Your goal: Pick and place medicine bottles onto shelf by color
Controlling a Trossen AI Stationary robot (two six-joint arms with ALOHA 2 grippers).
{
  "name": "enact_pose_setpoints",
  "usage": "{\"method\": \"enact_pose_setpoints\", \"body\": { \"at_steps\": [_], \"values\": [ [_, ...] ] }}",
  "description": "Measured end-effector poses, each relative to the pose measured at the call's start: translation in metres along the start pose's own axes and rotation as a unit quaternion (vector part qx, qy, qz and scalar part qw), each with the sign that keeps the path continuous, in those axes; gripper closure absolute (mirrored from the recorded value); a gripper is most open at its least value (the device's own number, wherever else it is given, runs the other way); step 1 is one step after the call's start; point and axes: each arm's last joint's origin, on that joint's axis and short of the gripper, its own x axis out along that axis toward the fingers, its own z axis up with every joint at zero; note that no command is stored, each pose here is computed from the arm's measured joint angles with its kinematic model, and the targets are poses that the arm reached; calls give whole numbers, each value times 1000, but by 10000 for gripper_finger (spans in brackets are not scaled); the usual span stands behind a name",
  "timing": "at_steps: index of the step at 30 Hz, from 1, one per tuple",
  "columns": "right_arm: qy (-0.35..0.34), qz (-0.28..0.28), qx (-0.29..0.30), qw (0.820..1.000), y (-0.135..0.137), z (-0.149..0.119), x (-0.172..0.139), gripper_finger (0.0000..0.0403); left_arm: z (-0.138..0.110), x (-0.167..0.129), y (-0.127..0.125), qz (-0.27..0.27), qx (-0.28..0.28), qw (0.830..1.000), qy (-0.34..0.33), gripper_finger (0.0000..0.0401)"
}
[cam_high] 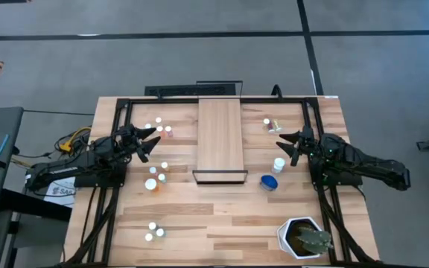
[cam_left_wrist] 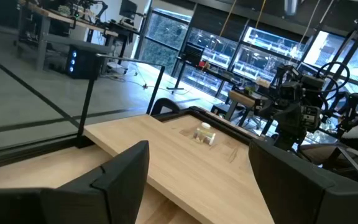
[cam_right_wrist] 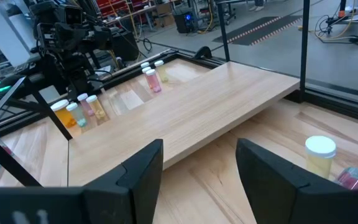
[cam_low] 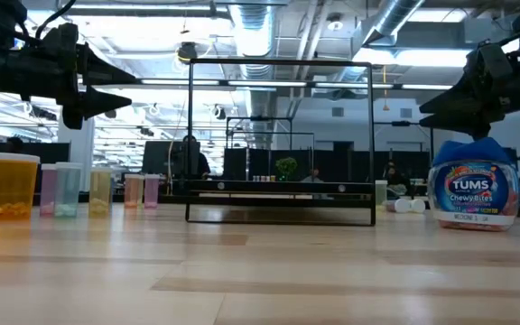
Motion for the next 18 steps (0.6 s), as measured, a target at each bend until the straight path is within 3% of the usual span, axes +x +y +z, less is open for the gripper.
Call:
{"method": "enact_pose_setpoints", "body": {
  "at_steps": [18],
  "values": [
    [0,0,0,1000,0,0,0,178,0,0,0,8,-13,1000,-4,138]
  ]
}}
